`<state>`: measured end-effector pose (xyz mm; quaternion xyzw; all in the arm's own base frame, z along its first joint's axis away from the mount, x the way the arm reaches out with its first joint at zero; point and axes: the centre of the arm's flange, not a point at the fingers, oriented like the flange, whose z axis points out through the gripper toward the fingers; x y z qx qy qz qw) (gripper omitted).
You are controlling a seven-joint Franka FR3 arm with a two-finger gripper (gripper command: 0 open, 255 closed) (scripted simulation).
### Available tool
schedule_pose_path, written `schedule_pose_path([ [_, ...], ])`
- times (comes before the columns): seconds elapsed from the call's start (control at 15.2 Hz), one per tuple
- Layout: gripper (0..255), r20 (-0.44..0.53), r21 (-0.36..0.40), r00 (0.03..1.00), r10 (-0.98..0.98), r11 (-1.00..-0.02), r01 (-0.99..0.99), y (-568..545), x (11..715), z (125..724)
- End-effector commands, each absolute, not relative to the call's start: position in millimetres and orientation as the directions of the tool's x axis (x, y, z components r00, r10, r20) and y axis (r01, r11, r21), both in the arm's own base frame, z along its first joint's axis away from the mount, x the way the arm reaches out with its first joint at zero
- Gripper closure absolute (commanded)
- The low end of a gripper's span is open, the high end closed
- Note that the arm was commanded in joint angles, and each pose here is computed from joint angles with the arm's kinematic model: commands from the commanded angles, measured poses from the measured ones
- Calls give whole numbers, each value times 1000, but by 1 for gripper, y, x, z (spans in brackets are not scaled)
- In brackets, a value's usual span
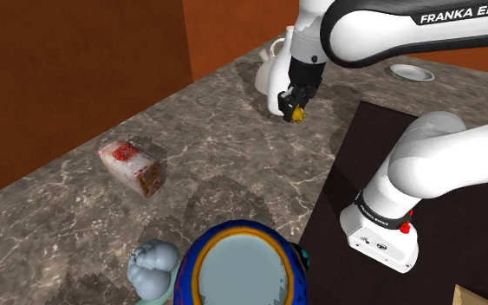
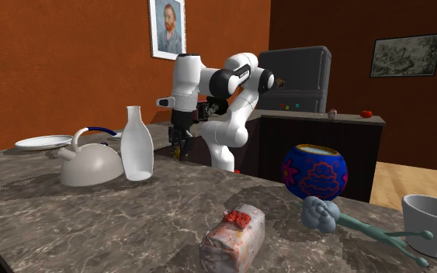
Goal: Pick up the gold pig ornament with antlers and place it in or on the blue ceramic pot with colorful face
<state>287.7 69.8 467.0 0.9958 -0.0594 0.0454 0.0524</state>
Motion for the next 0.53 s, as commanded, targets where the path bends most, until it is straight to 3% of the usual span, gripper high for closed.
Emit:
schedule_pose_path([
  [0.0,255,96,99,989,-113,-987,-123,71,288,478],
  [0.46,255,96,99,989,-113,-987,-123,71,288,515],
])
